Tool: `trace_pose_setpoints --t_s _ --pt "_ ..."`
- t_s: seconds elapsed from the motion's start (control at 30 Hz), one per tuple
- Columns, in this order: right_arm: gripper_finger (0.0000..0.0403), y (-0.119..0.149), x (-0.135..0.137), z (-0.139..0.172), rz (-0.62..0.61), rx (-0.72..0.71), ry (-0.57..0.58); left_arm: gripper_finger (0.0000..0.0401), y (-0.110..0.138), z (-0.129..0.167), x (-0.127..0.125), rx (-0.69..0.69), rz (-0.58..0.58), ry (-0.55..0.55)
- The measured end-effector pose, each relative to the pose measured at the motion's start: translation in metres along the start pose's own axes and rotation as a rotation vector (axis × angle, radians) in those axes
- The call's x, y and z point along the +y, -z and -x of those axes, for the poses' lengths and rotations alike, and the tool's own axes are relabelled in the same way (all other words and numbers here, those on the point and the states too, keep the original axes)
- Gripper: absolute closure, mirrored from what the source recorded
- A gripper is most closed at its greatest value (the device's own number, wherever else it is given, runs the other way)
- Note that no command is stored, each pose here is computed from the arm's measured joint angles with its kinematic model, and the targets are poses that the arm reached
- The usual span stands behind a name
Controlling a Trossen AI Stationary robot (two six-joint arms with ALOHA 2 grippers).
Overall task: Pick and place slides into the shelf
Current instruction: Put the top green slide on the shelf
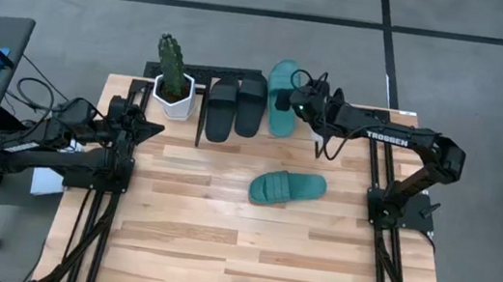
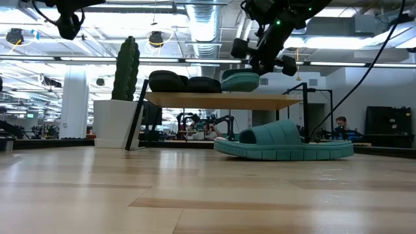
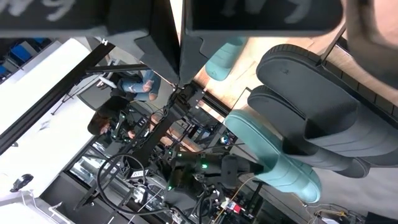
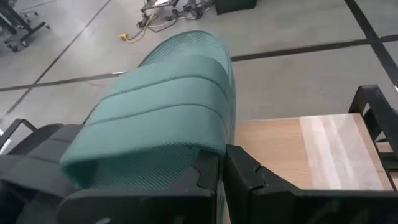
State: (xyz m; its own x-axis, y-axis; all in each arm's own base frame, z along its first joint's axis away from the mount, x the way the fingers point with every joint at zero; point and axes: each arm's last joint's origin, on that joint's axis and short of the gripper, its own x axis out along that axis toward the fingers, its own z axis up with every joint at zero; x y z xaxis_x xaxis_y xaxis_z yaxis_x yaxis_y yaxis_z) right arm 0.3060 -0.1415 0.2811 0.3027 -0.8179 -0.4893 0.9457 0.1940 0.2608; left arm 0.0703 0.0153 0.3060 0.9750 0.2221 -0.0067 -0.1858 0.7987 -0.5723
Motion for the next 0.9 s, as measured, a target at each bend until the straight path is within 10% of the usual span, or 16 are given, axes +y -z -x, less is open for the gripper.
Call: trace_pose_setpoints --t_s 0.9 --pt "0.0403 0.015 0.007 0.013 -0.007 0.012 0.02 0.0401 0.0 0.0 0.0 0.0 0.02 -0.001"
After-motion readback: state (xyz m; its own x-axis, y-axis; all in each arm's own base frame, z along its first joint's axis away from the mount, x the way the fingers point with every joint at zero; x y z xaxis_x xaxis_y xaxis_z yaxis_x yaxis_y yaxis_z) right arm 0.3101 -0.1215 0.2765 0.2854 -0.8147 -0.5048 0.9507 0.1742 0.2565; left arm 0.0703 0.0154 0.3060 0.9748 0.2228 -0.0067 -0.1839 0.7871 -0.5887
